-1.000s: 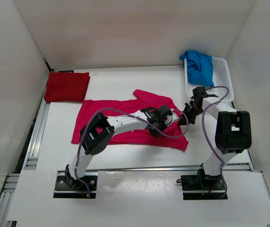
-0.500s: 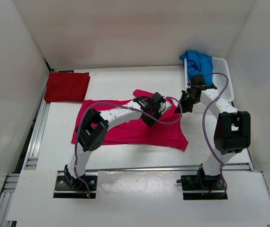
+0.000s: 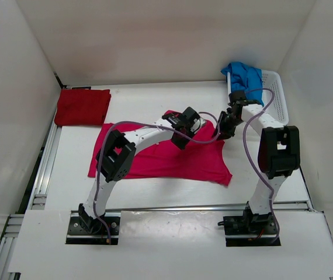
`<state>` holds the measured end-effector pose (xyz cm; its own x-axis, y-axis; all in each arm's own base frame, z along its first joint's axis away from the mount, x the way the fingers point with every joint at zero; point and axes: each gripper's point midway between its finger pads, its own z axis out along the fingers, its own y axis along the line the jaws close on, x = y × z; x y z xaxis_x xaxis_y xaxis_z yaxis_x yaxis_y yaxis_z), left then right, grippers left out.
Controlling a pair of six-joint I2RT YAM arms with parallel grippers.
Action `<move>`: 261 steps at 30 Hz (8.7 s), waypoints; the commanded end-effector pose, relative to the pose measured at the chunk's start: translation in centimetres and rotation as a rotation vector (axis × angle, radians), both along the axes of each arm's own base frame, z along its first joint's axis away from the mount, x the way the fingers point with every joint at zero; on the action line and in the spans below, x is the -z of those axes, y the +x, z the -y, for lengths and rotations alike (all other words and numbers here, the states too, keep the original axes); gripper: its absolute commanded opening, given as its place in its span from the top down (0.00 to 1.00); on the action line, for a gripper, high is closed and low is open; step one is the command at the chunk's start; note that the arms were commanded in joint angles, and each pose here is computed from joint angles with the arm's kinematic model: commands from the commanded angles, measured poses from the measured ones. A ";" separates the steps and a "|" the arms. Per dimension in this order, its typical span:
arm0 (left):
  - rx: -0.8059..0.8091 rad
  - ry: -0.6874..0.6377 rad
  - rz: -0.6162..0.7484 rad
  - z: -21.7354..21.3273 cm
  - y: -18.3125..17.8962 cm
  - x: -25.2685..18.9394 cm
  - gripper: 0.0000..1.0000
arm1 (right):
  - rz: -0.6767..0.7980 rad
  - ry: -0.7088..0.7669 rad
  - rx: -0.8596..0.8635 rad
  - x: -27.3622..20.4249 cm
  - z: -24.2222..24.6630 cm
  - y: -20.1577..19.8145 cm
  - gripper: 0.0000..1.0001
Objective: Fold and stack the t-shirts
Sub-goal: Fold the flattened tshirt in 1/3 of the way, then grap the side of the flattened tshirt furthest away from the robot with both arms, then fold the other side of the tshirt into a rectangle
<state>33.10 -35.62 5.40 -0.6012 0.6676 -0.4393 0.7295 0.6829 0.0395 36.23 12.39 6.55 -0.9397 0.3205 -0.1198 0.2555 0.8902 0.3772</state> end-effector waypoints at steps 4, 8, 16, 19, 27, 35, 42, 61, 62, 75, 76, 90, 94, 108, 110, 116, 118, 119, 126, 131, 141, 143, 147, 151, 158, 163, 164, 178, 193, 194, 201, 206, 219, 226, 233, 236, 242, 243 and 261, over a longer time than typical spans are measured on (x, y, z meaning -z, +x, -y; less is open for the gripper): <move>-0.144 0.063 0.144 -3.6 5.2 -3.0 0.40 | 0.155 -0.044 -0.074 -5.1 -1.4 1.5 0.51; -0.212 -0.012 0.142 -7.5 6.1 -7.9 0.11 | 0.132 -0.105 -0.087 -6.0 0.0 -2.4 0.48; -0.503 0.071 0.059 -24.8 0.8 -9.3 0.01 | -0.008 -0.092 -0.062 -2.6 2.7 -13.6 0.24; -0.668 0.201 -0.007 -32.6 -4.3 -5.6 0.01 | -0.042 -0.002 -0.074 -0.7 1.8 -16.1 0.10; -0.942 0.251 -0.129 -40.7 -9.6 -0.1 0.01 | -0.136 0.024 -0.030 3.4 2.2 -18.0 0.08; -0.974 0.148 -0.286 -40.4 -8.4 4.5 0.07 | -0.149 0.071 0.037 5.3 2.7 -18.0 0.31; -0.955 0.190 -0.330 -40.2 -9.1 6.2 0.83 | -0.175 0.054 0.088 6.3 3.9 -18.3 0.98; -1.011 0.419 -0.436 -42.6 -20.5 2.2 0.23 | -0.174 0.002 0.475 1.5 5.8 -23.7 0.29; -1.017 0.429 -0.415 -42.9 -20.2 2.2 0.19 | -0.174 0.001 0.466 1.2 5.7 -23.7 0.28; -1.043 0.010 -0.034 -43.4 0.6 -6.2 0.05 | 0.326 -0.245 -0.333 -13.5 -7.7 -1.2 0.20; -1.036 -0.002 -0.048 -43.3 1.4 -5.8 0.05 | 0.275 -0.292 -0.410 -10.2 -10.2 0.7 0.18; -1.032 -0.140 -0.149 -44.2 7.2 1.1 0.01 | 0.218 -0.156 -0.297 4.1 -20.5 9.7 0.16; -1.028 -0.145 -0.184 -43.9 6.7 2.6 0.01 | 0.181 -0.223 -0.285 5.9 -19.3 8.4 0.25; -0.981 -0.152 -0.248 -41.3 5.2 4.2 0.90 | 0.195 -0.161 -0.303 2.2 -19.3 6.6 1.00; -0.984 -0.146 -0.225 -41.5 5.1 3.4 0.90 | 0.229 -0.160 -0.304 -0.5 -18.5 5.8 1.00; -0.995 -0.070 -0.089 -41.9 2.9 -0.9 0.90 | 0.362 -0.244 -0.348 -4.6 -15.2 -1.0 1.00; -1.012 -0.018 -0.035 -42.4 1.3 -2.2 0.90 | 0.388 -0.308 -0.423 -4.5 -14.2 -5.2 1.00; -1.020 -0.003 -0.022 -42.6 0.6 -2.5 0.90 | 0.404 -0.338 -0.445 -4.2 -13.8 -6.3 1.00; -1.019 0.074 -0.033 -41.9 -5.0 -1.3 0.90 | 0.273 -0.331 -0.630 2.1 -11.7 -18.1 0.74; -1.007 0.089 -0.072 -41.3 -6.9 -0.2 0.90 | 0.266 -0.285 -0.649 2.4 -9.6 -21.4 0.64; -0.973 0.079 -0.066 -40.3 -7.0 -0.3 0.90 | 0.455 -0.115 -0.390 -6.3 -9.6 -16.3 0.54; -0.969 0.071 -0.069 -40.2 -6.9 -0.3 0.90 | 0.383 -0.161 -0.420 -5.1 -10.6 -15.4 0.54; -0.955 0.066 -0.081 -39.7 -7.1 -0.1 0.90 | 0.338 -0.164 -0.515 -5.7 -15.3 -13.1 0.46; -0.954 0.070 -0.090 -39.7 -7.4 0.2 0.90 | 0.263 -0.193 -0.579 -3.1 -18.1 -12.3 0.45; -0.951 0.065 -0.102 -39.5 -7.7 0.5 0.90 | 0.087 -0.223 -0.655 1.1 -19.3 -13.5 0.47; -0.951 0.065 -0.102 -39.5 -7.5 0.4 0.90 | 0.078 -0.264 -0.617 1.8 -18.9 -13.0 0.55; -0.951 0.065 -0.102 -39.5 -7.5 0.4 0.90 | 0.069 -0.270 -0.618 2.2 -18.8 -13.1 0.56; -0.959 0.070 -0.066 -39.9 -6.8 -0.4 0.90 | 0.035 -0.260 -0.540 2.3 -17.1 -12.2 1.00; -1.011 0.160 0.025 -42.4 -4.0 -1.8 0.90 | -0.047 -0.271 -0.329 0.3 -4.5 -22.3 1.00; -1.012 0.158 0.030 -42.4 -3.6 -2.0 0.90 | -0.047 -0.271 -0.329 0.4 -4.4 -22.5 1.00; -1.019 0.213 0.021 -43.0 -3.4 -0.9 0.90 | -0.045 -0.311 -0.285 0.2 -2.2 -22.7 1.00; -0.981 0.217 0.001 -41.8 -4.4 -0.2 0.87 | -0.054 -0.275 -0.263 1.5 -2.8 -22.7 1.00; -0.954 0.102 0.138 -40.9 7.1 -4.6 0.83 | 0.203 -0.113 -0.117 -7.4 -4.2 -4.8 1.00; -0.947 0.110 0.098 -40.6 5.4 -3.2 0.81 | 0.153 -0.063 -0.125 -5.8 -4.7 -5.7 1.00; -0.952 0.114 0.069 -40.7 1.6 -2.6 0.81 | 0.132 -0.067 -0.103 -4.9 -3.0 -11.0 1.00; -0.959 0.126 0.041 -40.9 -0.1 -1.7 0.81 | 0.107 -0.066 -0.091 -4.1 -2.2 -13.8 1.00; -0.986 0.166 0.008 -41.8 -2.3 -0.2 0.83 | 0.021 -0.041 -0.086 -1.3 -2.0 -17.5 1.00; -0.985 0.170 -0.001 -41.8 -2.6 0.1 0.83 | 0.030 -0.025 -0.099 -1.0 -2.5 -17.5 1.00; -1.099 0.174 0.054 -44.9 -5.2 -1.6 0.51 | -0.058 -0.055 -0.143 2.0 -3.2 -19.2 1.00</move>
<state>27.34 8.51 4.86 -0.9215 -0.1554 -0.3560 -0.2391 0.9492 0.2046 17.26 15.48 4.90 -0.9800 0.1804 -0.0836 0.1461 0.9386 0.3126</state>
